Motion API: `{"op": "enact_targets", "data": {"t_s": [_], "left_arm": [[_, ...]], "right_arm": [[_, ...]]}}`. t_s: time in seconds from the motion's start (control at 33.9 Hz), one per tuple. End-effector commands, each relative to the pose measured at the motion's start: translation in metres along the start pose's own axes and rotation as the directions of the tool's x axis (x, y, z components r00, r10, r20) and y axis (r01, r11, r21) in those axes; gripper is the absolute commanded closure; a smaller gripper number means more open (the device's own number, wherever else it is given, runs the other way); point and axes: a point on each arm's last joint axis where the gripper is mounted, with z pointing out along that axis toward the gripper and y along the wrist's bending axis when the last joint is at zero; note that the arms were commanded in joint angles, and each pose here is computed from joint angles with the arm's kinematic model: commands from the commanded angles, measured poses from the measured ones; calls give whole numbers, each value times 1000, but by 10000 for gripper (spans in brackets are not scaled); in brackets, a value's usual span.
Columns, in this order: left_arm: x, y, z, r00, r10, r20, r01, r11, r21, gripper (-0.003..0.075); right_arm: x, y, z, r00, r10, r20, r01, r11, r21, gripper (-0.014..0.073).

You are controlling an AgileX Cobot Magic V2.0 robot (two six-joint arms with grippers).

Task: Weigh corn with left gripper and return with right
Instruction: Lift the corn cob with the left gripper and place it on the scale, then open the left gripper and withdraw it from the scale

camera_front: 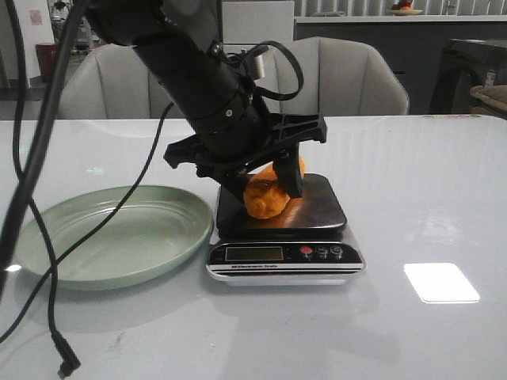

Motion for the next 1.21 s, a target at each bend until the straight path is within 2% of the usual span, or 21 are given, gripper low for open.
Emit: {"op": "enact_targets", "data": {"t_s": [0.0, 0.35, 0.5, 0.65, 0.8, 0.94, 1.18], "left_arm": [[-25, -18, -50, 988, 49, 148, -56, 997, 46, 290], [-31, -24, -120, 957, 150, 250, -159, 987, 16, 290], [-17, -5, -152, 933, 145, 328, -151, 988, -7, 290], [10, 37, -192, 910, 88, 406, -72, 996, -55, 290], [42, 60, -211, 898, 65, 435, -31, 996, -86, 290], [73, 69, -229, 872, 99, 479, -52, 993, -110, 290], [136, 77, -263, 859, 118, 498, -72, 991, -112, 290]], "right_arm": [[-5, 0, -1, 996, -9, 92, 9, 1000, 1, 398], [-5, 0, -2, 996, -9, 93, 9, 1000, 1, 398], [-5, 0, -2, 996, -9, 93, 9, 1000, 1, 398], [-5, 0, -2, 996, -9, 93, 9, 1000, 1, 398], [-5, 0, -2, 996, -9, 93, 9, 1000, 1, 398], [-5, 0, -2, 996, -9, 93, 9, 1000, 1, 398], [-5, 0, -1, 996, -9, 92, 9, 1000, 1, 398]]}}
